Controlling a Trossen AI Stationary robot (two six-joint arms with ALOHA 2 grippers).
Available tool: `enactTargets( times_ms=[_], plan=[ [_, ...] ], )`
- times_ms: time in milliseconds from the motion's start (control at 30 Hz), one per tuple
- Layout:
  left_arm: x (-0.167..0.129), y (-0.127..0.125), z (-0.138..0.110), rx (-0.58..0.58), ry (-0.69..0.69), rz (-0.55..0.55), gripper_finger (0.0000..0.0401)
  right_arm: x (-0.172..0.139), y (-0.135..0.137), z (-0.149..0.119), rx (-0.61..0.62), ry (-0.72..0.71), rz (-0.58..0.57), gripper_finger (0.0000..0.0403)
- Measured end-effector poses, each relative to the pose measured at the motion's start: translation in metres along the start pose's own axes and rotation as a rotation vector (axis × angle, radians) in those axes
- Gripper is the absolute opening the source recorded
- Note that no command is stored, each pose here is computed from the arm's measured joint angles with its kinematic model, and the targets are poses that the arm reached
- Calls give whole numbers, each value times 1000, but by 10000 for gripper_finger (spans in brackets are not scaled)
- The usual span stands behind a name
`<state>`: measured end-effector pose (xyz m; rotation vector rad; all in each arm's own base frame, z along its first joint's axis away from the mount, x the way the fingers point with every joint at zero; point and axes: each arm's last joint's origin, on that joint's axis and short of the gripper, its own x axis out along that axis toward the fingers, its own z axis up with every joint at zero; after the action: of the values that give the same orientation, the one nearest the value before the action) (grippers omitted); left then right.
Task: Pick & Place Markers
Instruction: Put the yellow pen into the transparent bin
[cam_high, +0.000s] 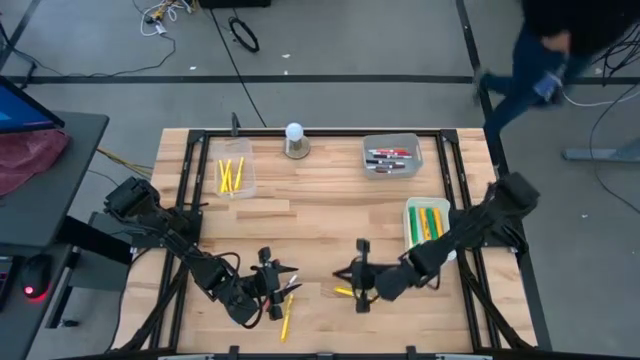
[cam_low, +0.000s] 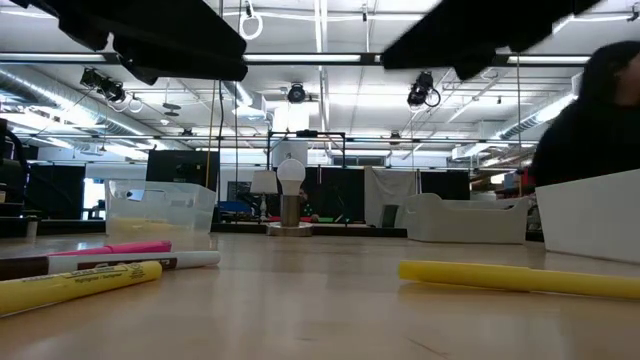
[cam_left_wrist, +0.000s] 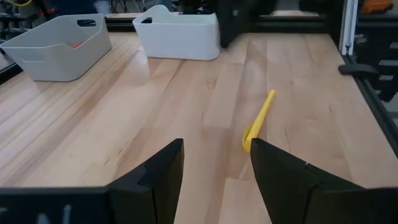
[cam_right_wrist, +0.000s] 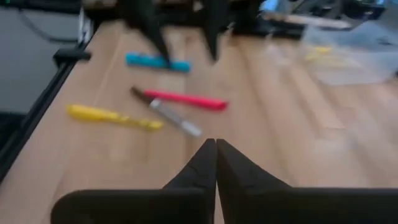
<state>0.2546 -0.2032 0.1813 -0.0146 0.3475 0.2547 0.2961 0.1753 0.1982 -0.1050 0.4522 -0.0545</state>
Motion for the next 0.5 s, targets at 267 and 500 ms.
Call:
enactTargets(
  times_ms=[267,500],
  plan=[
    [0,1,-1,5,8,6,193,42,31,-51,42,72,166,18],
    [0,1,-1,-5,9,6,193,48,31,-58,39,107,220,77]
  ],
)
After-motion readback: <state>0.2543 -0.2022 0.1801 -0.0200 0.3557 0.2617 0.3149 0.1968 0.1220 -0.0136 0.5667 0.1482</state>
